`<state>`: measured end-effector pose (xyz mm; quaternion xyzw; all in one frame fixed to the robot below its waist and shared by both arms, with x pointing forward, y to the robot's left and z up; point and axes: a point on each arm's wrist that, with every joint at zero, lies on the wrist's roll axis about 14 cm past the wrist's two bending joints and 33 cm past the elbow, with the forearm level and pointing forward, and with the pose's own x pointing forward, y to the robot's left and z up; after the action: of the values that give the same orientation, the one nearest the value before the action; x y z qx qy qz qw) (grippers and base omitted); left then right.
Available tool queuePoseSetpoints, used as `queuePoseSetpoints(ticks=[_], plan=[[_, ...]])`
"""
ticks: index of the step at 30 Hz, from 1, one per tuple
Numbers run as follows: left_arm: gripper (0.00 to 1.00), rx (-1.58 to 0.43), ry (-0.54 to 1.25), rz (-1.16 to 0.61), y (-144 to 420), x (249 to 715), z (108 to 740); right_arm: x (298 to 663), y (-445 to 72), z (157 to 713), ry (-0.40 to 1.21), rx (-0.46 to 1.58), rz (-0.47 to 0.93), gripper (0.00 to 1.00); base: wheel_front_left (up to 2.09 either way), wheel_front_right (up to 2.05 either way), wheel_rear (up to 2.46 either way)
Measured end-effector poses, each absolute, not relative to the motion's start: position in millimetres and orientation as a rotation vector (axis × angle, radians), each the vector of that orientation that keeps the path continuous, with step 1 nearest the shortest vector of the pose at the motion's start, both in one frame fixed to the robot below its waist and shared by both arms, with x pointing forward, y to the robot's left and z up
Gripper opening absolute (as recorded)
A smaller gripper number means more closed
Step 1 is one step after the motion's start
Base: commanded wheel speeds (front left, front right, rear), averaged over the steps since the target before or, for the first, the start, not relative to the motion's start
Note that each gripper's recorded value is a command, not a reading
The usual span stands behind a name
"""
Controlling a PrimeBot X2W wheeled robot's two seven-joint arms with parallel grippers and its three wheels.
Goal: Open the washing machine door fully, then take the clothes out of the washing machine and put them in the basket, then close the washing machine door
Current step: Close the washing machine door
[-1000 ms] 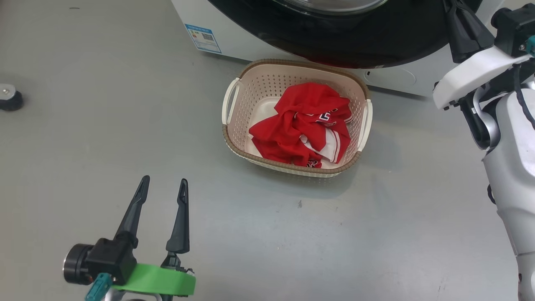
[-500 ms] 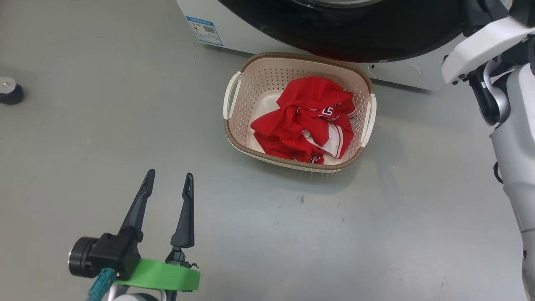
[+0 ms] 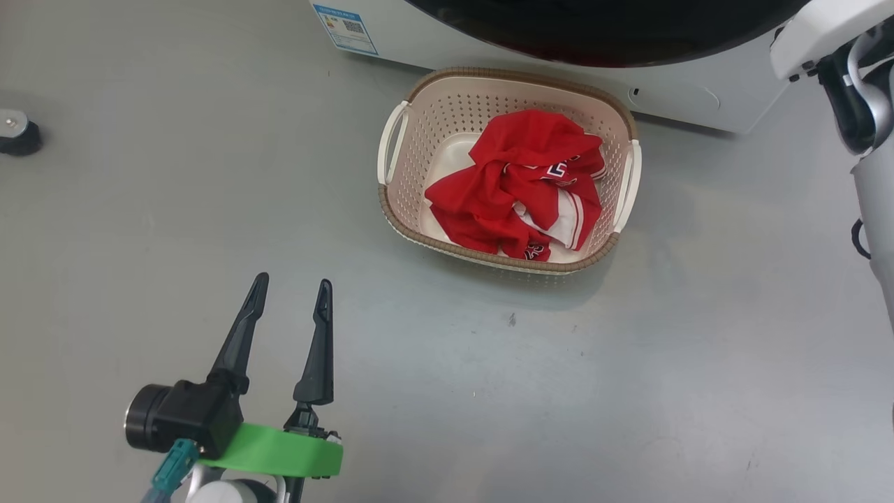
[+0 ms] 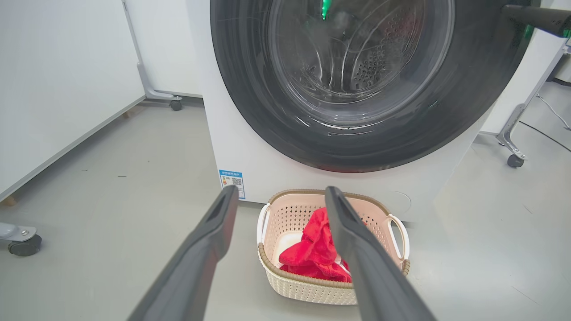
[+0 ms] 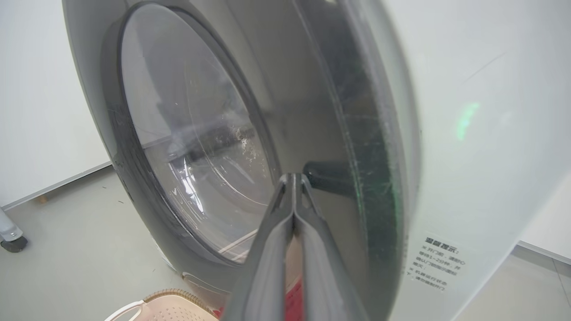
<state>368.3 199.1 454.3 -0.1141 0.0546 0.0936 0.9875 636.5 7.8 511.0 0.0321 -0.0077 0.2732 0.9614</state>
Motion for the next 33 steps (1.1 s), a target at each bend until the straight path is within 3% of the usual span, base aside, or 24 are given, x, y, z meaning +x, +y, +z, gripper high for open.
queuePoseSetpoints(ticks=[17,33], plan=[[1.00,-0.233,0.120,0.203,203.7,374.8,447.2,671.1,-1.2,518.5,-0.031,0.080,0.496,0.00,0.00,0.00,0.00],[1.00,-0.240,0.106,0.197,203.5,377.7,450.2,655.2,6.3,530.2,-0.086,0.091,0.510,0.00,0.00,0.00,0.00]])
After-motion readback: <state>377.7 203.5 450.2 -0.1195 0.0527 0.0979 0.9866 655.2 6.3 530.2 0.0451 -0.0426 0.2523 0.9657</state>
